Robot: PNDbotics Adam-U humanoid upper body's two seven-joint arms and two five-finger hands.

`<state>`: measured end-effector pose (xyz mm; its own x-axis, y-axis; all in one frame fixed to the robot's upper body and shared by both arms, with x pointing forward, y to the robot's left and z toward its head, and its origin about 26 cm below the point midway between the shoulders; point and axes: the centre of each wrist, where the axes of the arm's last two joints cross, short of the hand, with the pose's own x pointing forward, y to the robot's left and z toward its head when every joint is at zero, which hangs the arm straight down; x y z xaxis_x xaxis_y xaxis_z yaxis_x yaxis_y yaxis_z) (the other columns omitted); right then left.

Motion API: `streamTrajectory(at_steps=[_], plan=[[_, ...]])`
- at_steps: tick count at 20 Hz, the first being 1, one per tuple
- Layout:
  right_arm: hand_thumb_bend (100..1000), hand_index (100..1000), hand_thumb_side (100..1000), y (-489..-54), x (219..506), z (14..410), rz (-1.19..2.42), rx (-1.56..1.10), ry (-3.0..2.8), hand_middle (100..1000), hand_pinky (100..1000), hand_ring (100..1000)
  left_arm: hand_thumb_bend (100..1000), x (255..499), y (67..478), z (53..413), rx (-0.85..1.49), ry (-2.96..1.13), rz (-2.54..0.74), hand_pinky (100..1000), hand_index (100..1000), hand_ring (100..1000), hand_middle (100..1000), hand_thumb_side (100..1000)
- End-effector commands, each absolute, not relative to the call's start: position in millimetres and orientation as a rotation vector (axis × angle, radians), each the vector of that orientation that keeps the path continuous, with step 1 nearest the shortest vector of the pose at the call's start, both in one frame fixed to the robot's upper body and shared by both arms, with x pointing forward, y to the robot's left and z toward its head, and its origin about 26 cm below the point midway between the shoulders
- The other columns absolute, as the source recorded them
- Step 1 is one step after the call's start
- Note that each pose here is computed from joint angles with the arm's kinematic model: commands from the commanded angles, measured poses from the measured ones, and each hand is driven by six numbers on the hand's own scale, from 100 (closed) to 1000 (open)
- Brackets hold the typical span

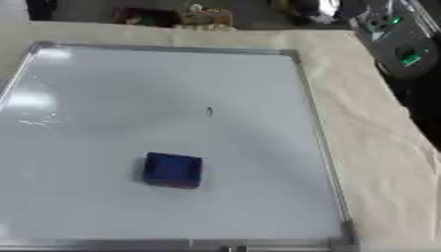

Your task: Wipe the whiteboard clean with a brush.

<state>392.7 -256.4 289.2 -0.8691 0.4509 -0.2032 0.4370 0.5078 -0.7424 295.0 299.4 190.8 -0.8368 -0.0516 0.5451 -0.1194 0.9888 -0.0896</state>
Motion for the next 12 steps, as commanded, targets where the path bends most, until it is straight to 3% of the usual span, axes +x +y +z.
streamTrajectory(at_steps=[1,4,7,11,12], plan=[[630,100,1000,-237,400,287,1.441,-0.791,-2.67,679,722,597,100,292,300,199,0.118,-2.588,0.122,338,516,414,451,860],[637,100,1000,-218,406,279,1.513,-0.764,-2.633,698,729,612,100,292,300,199,0.115,-2.584,0.121,338,515,414,451,862],[663,100,944,-204,412,268,1.592,-0.744,-2.573,704,731,615,100,292,300,199,0.113,-2.582,0.12,339,516,414,451,861],[742,100,862,-193,419,253,1.72,-0.732,-2.472,714,739,630,100,292,299,199,0.111,-2.582,0.121,339,516,414,451,861],[801,100,824,-191,420,249,1.757,-0.73,-2.445,720,743,646,100,292,299,200,0.11,-2.582,0.121,339,516,415,451,861]])
